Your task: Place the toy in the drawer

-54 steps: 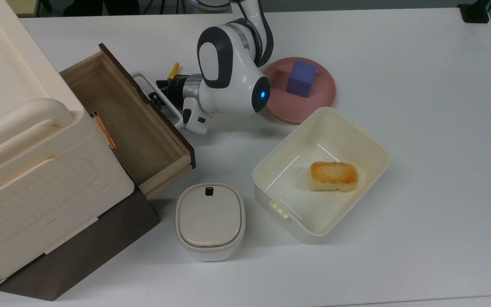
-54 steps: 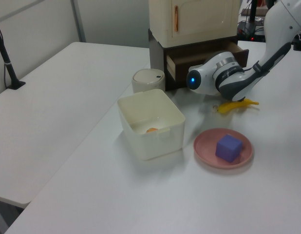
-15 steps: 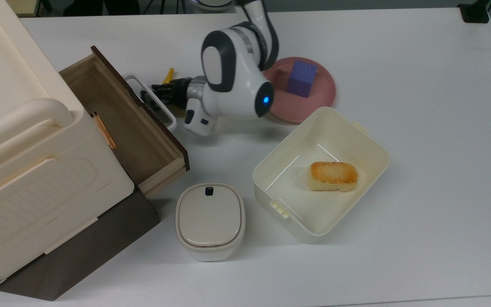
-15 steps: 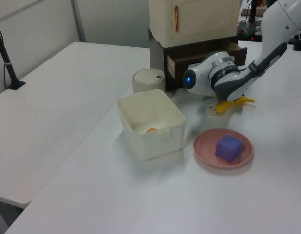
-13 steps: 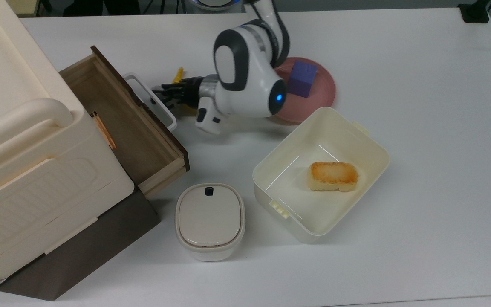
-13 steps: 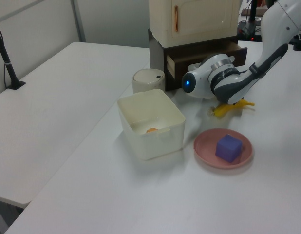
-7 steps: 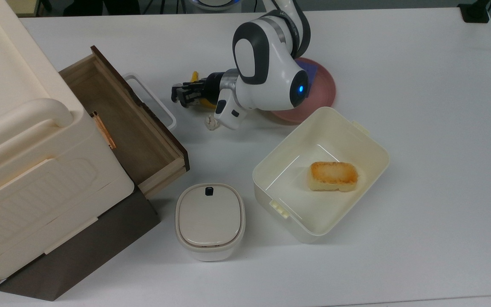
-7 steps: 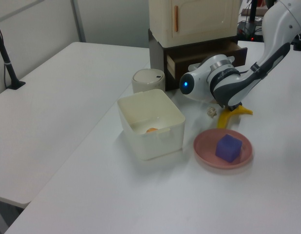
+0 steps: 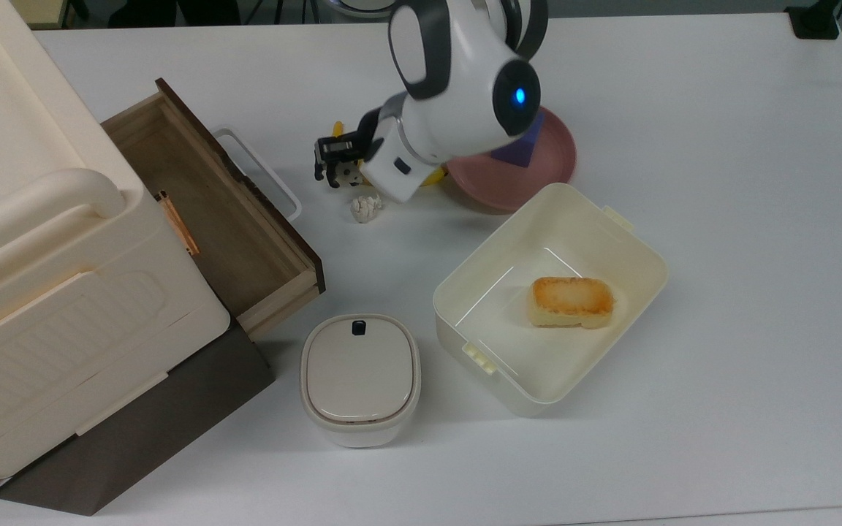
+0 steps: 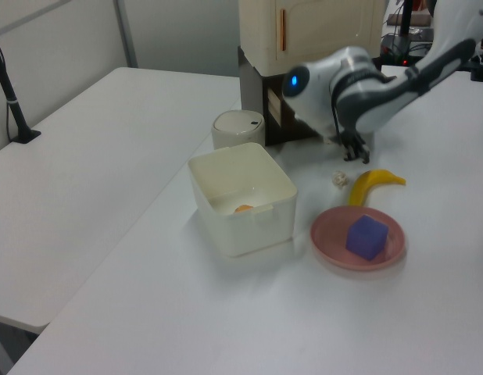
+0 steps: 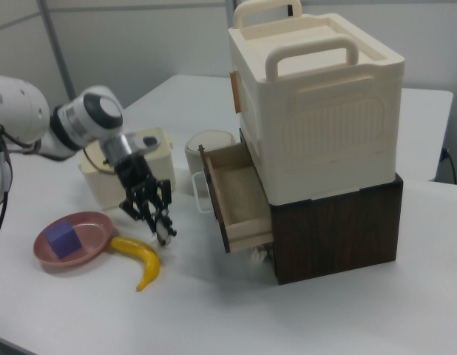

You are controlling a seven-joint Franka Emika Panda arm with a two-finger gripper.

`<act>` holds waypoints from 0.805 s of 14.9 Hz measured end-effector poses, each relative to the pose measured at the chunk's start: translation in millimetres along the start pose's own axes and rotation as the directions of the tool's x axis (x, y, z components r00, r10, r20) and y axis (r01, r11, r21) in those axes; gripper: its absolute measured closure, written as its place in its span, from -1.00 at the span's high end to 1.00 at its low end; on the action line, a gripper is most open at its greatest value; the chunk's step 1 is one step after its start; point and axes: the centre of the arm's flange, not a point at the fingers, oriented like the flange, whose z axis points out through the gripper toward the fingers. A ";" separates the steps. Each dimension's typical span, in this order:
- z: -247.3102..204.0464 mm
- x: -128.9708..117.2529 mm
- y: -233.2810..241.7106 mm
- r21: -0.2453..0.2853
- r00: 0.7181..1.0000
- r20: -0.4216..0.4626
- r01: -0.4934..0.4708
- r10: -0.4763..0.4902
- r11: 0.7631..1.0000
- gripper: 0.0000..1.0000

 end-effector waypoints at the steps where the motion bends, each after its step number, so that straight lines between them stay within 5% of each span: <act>1: -10.9 -3.7 12.8 0.020 0.999 -0.021 -0.028 0.029 0.999 -0.33; 7: -58.9 -29.0 74.8 0.157 0.974 -0.109 -0.181 0.199 0.971 -0.33; 12: -93.2 -45.4 99.5 0.209 0.946 -0.169 -0.239 0.275 0.948 -0.33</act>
